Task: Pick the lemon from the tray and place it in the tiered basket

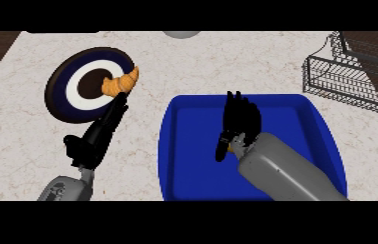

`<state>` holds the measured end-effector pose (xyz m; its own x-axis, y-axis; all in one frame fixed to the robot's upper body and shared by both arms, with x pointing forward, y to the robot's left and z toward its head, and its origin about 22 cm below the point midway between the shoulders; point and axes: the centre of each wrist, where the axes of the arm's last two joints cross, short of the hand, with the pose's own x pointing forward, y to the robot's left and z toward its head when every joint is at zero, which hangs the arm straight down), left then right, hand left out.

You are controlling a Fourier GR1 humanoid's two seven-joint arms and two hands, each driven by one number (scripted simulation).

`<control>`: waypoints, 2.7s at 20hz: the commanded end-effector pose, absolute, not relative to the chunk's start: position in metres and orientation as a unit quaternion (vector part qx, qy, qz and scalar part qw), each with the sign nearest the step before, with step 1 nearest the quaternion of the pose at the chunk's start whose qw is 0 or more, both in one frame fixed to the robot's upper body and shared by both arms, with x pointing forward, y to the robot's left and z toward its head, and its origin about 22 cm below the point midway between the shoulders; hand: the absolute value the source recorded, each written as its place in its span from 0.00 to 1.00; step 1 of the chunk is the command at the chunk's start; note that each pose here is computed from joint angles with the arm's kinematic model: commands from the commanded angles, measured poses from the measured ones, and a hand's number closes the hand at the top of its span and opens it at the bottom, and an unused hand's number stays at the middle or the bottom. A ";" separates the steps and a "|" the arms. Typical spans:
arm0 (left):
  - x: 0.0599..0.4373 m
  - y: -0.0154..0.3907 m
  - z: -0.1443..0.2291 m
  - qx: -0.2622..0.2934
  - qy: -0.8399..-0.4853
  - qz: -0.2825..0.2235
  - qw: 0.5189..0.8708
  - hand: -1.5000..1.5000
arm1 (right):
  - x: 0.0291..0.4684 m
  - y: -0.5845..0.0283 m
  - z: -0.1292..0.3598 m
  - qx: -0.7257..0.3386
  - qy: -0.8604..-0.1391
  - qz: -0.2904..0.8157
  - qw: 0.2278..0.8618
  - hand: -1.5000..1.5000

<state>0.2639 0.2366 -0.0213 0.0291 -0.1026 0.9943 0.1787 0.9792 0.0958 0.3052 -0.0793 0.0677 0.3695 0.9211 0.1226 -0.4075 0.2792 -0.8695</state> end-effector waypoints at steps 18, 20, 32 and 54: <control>0.261 0.237 -0.037 -0.033 -0.689 -0.094 0.718 0.50 | 0.298 -0.081 0.034 -0.418 -0.358 0.395 0.736 1.00; 0.244 0.224 -0.029 -0.030 -0.692 -0.103 0.714 0.50 | 0.290 -0.097 0.057 -0.425 -0.369 0.389 0.729 1.00; 0.255 0.254 -0.025 0.001 -0.690 -0.061 0.722 0.50 | 0.284 -0.333 0.055 -0.495 -0.325 0.411 0.693 1.00; 0.268 0.230 -0.022 -0.046 -0.694 -0.108 0.711 0.50 | 0.195 -0.611 0.282 -0.378 -0.643 0.180 0.641 1.00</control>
<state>0.2580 0.2383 -0.0215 0.0214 -0.0892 0.9958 0.1752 0.9809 0.0841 0.2103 -0.5888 0.2561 0.1365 0.7593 0.6363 0.2245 0.6019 -0.7664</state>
